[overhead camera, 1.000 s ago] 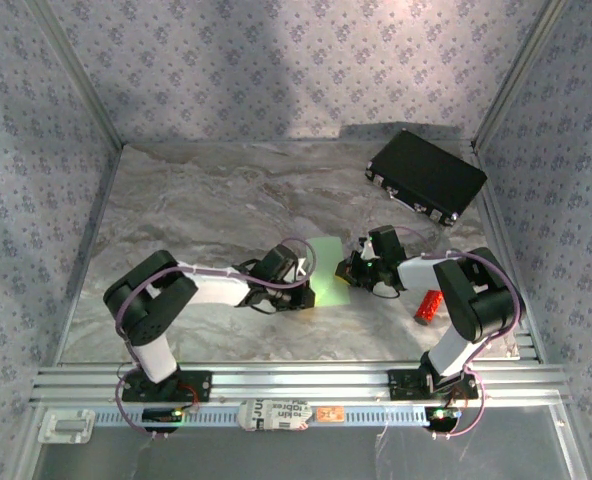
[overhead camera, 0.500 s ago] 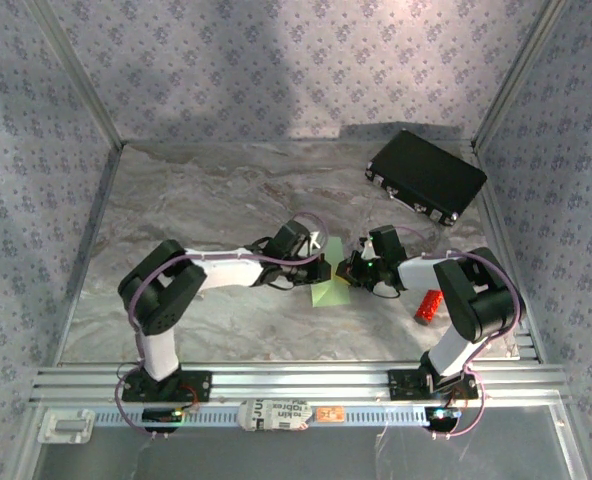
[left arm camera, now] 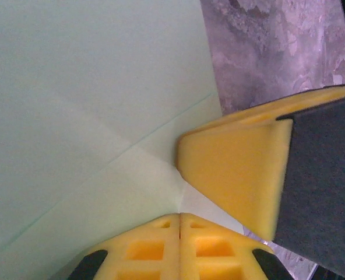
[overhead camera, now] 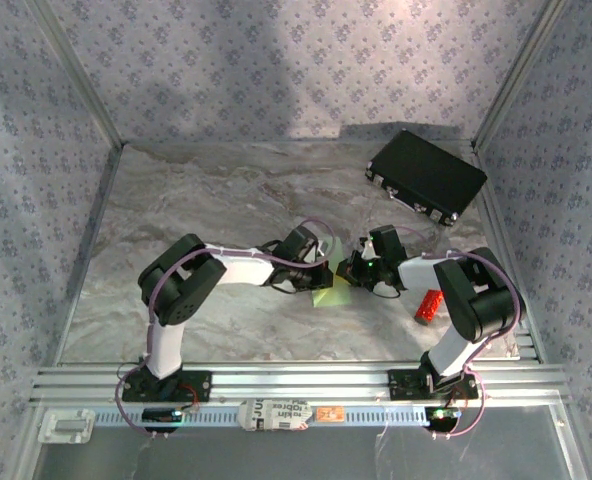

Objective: Fold a paper plane with a square sheet of paper (pick it up from the middle)
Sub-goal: Fold the triangle a second time at the center of the table.

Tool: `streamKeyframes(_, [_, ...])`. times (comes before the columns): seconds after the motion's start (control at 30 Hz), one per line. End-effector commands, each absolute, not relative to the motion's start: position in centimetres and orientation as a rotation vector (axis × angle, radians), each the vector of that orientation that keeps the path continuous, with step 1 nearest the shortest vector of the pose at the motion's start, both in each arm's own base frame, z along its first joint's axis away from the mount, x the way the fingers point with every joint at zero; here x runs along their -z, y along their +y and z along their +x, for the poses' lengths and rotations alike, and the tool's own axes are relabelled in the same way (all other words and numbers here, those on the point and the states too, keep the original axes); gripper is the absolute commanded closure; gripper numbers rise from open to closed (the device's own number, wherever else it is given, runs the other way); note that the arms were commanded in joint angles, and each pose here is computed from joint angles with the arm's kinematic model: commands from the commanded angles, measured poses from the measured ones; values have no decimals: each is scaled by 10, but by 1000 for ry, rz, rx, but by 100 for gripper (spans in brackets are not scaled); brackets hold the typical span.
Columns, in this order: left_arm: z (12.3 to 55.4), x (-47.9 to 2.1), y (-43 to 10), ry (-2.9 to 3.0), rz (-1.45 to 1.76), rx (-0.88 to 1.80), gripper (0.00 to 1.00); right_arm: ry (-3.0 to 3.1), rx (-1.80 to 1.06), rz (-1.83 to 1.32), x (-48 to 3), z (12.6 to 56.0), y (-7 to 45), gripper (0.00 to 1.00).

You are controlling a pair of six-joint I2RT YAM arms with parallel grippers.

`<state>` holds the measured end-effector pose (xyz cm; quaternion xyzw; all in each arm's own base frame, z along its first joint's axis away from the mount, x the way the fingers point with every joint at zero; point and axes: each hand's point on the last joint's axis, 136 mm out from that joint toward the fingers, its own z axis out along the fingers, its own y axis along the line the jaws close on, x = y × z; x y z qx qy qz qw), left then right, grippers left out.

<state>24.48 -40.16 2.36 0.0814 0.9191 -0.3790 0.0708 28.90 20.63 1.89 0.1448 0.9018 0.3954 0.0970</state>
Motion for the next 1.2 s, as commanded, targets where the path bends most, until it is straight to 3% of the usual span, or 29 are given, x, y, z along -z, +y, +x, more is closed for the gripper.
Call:
streamKeyframes(0.0, [231,-11,-394,2813,287,1081,94,2741,-1091,490,-3,279,196,100])
streamKeyframes(0.4, [240,-54,-405,2705,325,1153,93,2741,-1080,493,-2,278,194,100])
streamKeyframes(0.9, [225,-6,-387,2833,284,1060,94,2729,-1102,479,-6,280,197,100])
streamKeyframes(1.17, [231,-46,-395,2724,318,1148,91,2635,-1133,374,-50,294,202,98])
